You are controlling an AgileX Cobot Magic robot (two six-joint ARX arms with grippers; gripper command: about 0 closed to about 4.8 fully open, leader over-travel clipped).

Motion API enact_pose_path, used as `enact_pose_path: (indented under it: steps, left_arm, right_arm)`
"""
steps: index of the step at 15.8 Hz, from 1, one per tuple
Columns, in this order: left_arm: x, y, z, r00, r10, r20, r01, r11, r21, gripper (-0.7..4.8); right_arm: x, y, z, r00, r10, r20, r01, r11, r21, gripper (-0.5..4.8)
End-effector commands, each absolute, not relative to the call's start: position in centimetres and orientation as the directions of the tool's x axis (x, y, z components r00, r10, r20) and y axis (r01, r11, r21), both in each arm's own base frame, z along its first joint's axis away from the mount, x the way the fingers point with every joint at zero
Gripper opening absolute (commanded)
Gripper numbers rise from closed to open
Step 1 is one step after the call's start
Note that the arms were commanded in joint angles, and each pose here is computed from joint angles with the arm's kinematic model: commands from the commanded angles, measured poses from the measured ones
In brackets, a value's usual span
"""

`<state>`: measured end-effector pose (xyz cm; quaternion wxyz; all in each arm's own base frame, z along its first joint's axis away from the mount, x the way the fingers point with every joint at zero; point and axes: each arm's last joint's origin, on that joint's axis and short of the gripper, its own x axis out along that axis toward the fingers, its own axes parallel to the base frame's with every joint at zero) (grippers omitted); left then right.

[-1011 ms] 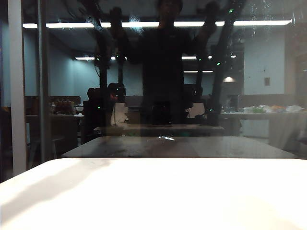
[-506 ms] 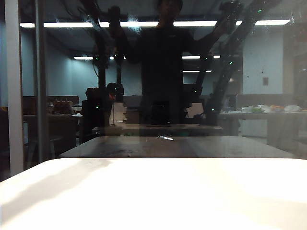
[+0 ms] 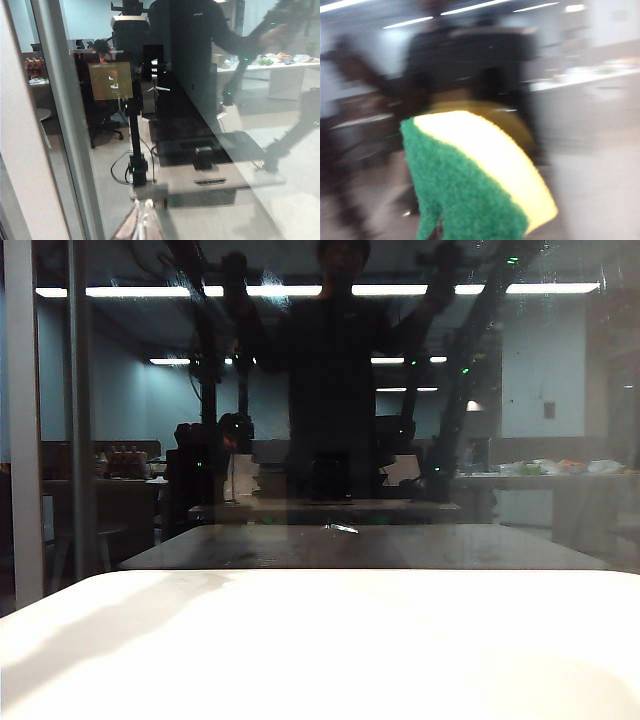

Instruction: Reach upward to find where there is water on the glass, pick up the sponge from the table, dry the water, and finally place the sponge back on the table.

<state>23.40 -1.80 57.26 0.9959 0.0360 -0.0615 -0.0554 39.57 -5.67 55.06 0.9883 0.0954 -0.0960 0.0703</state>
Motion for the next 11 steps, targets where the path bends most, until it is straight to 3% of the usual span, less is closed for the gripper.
enact_pose_path:
  steps: [1, 4, 6, 11]
  left_arm:
    - [23.0, -1.8, 57.7, 0.982, -0.116, 0.149, 0.105, 0.991, 0.077, -0.06]
    - [23.0, -1.8, 57.7, 0.982, -0.118, 0.149, 0.108, 0.991, 0.077, -0.06]
    - [23.0, -1.8, 57.7, 0.982, -0.118, 0.149, 0.108, 0.991, 0.077, -0.06]
    - [23.0, -1.8, 57.7, 0.982, -0.119, 0.149, 0.108, 0.991, 0.078, -0.06]
  right_arm:
    - [40.8, -0.2, 53.8, 0.951, 0.278, 0.132, -0.298, 0.942, 0.158, -0.05]
    - [41.6, 5.0, 52.2, 0.918, 0.394, 0.038, -0.395, 0.905, 0.158, -0.05]
    - [41.4, 7.5, 51.6, 0.915, 0.404, -0.005, -0.4, 0.909, 0.12, -0.05]
    - [39.3, 7.6, 53.4, 0.926, 0.378, 0.026, -0.378, 0.923, 0.075, -0.05]
